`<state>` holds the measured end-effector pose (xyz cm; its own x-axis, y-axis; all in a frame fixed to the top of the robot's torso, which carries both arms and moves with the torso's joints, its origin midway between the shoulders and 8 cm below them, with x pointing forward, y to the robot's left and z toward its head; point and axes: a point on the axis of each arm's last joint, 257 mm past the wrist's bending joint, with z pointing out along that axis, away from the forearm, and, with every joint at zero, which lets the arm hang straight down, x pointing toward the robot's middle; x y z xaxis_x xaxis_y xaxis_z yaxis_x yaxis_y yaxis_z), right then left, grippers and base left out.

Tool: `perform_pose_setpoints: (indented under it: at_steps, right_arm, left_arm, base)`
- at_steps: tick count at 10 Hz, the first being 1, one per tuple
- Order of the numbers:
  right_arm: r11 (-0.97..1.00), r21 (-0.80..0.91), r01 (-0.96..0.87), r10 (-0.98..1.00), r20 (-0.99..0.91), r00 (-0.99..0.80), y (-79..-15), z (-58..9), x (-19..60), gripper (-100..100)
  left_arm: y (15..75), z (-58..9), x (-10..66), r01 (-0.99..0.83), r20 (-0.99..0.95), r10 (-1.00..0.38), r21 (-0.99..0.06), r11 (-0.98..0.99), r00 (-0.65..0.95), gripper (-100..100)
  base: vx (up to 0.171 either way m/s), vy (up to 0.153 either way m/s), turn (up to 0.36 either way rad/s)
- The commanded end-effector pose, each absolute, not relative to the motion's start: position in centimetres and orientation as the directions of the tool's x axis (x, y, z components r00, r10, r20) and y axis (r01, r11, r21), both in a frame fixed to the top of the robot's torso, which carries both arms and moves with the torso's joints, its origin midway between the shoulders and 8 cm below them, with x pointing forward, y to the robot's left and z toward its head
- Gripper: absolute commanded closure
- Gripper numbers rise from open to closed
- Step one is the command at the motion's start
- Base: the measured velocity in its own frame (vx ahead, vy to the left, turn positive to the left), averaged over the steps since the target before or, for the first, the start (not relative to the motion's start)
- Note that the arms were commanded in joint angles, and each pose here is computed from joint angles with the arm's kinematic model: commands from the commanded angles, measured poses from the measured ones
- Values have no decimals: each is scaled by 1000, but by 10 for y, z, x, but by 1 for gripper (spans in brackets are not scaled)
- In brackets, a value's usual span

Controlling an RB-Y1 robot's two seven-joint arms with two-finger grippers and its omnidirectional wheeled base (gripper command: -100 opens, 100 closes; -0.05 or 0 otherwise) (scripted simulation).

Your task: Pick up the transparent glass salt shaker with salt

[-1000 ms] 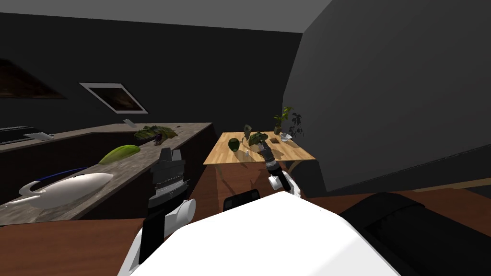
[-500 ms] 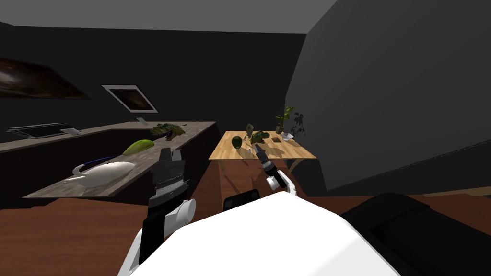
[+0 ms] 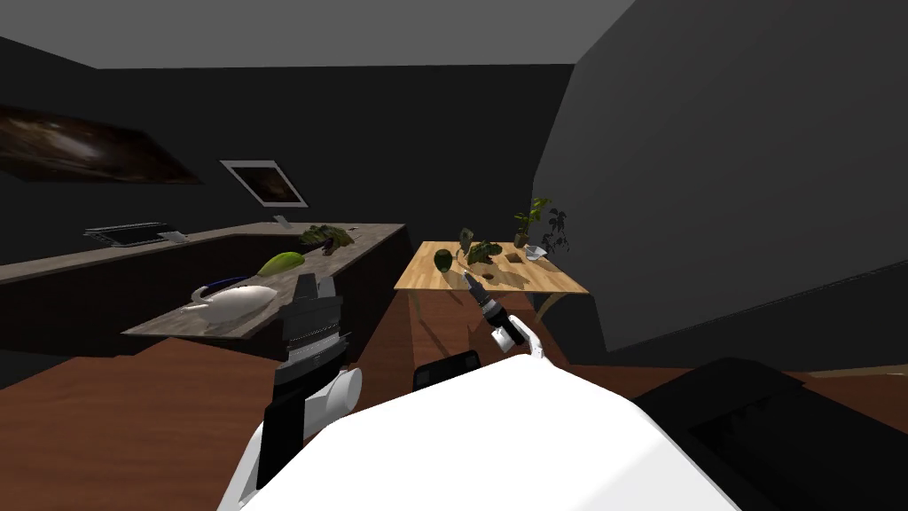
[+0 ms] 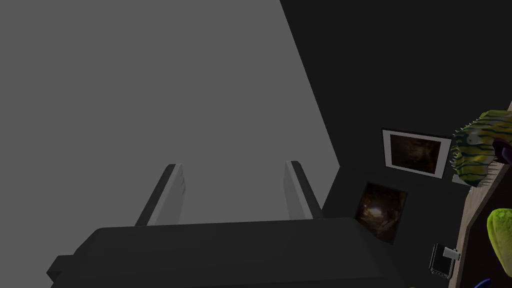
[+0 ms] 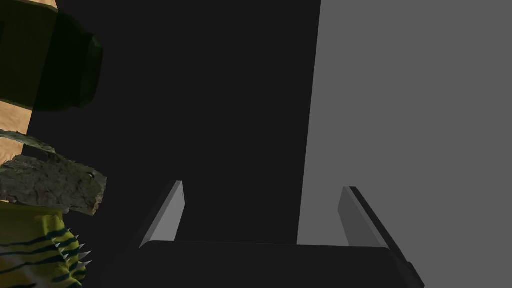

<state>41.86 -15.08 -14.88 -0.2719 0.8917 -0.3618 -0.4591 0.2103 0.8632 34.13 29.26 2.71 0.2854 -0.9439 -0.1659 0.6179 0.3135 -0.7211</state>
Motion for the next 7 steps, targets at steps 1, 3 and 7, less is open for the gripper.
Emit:
perform_pose_setpoints:
  at_steps: [1, 3, 7]
  right_arm:
    - [241, 878, -414, 865, -387, -319, -142, -174, 427, -100]
    - [276, 893, -356, 844, -403, -354, -143, -206, 430, -100]
    - [347, 901, -262, 800, -430, -418, -147, -257, 433, -100]
  left_arm:
    - [293, 27, 341, 618, -166, -944, -721, 314, 285, 0]
    - [293, 27, 341, 618, -166, -944, -721, 314, 285, 0]
    - [293, 27, 341, 618, -166, -944, -721, 314, 285, 0]
  base:
    - [-117, 49, 178]
    - [-78, 47, 98]
    - [-59, 44, 128]
